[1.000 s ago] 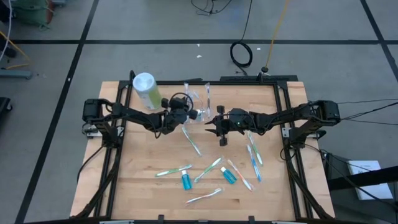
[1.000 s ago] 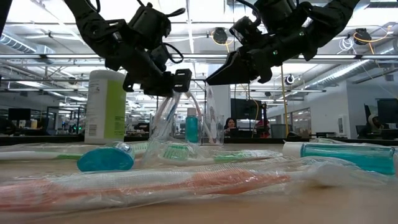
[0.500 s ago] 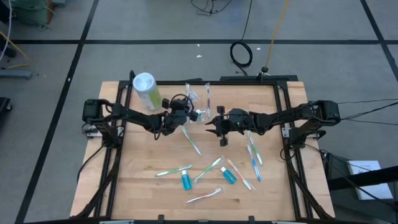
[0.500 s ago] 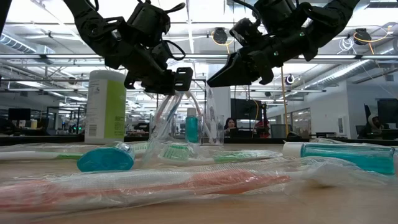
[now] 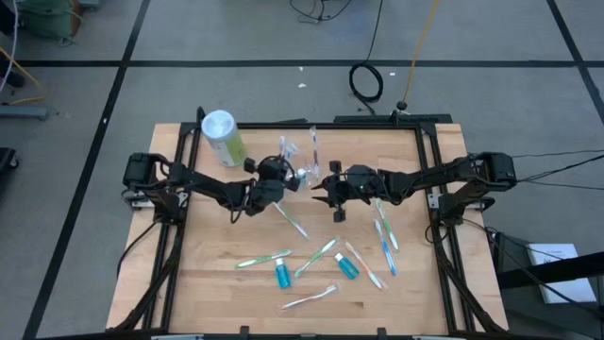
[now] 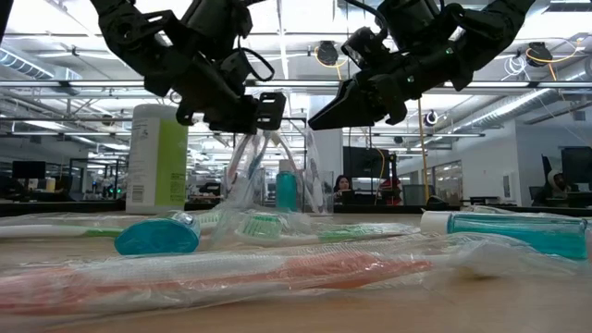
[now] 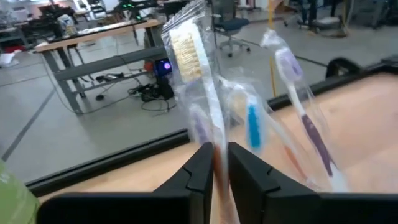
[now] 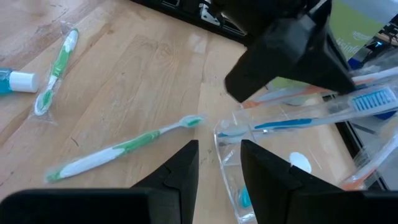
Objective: Pick & Place toothbrushing station
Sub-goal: Put the orange toothbrush into the transparent organizer
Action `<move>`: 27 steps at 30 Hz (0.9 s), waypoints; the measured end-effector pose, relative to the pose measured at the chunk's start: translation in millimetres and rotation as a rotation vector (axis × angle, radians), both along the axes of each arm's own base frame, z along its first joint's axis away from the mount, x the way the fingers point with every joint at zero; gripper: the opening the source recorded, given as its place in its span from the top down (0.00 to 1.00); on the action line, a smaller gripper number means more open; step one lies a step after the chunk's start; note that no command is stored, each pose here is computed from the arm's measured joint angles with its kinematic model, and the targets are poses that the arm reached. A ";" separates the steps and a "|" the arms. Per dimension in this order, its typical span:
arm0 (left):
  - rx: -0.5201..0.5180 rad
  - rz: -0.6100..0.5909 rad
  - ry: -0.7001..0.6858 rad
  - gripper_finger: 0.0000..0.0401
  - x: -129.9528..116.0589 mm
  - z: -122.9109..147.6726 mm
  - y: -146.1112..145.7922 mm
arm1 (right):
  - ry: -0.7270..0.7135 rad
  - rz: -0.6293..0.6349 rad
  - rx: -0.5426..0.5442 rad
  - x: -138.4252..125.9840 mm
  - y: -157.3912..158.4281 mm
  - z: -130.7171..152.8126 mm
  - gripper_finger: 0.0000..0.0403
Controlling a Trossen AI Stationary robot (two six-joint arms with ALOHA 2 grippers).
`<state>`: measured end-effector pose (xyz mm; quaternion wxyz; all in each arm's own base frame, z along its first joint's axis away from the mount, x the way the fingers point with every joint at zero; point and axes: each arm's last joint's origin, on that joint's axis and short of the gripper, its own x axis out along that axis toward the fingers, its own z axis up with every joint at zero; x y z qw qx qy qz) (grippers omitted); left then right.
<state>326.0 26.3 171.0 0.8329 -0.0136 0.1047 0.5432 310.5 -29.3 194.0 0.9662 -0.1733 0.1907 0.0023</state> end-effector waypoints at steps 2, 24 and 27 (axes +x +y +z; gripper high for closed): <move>0.002 -0.016 0.037 0.85 -0.3 -1.3 1.1 | 0.000 0.000 0.000 0.0 0.0 0.0 0.73; -0.045 -0.171 0.114 0.60 -5.0 11.2 6.0 | 0.000 0.000 0.000 0.0 0.1 0.0 0.73; -0.016 -0.176 0.105 0.61 -10.1 27.3 6.0 | 0.000 0.000 0.000 0.0 0.1 0.0 0.73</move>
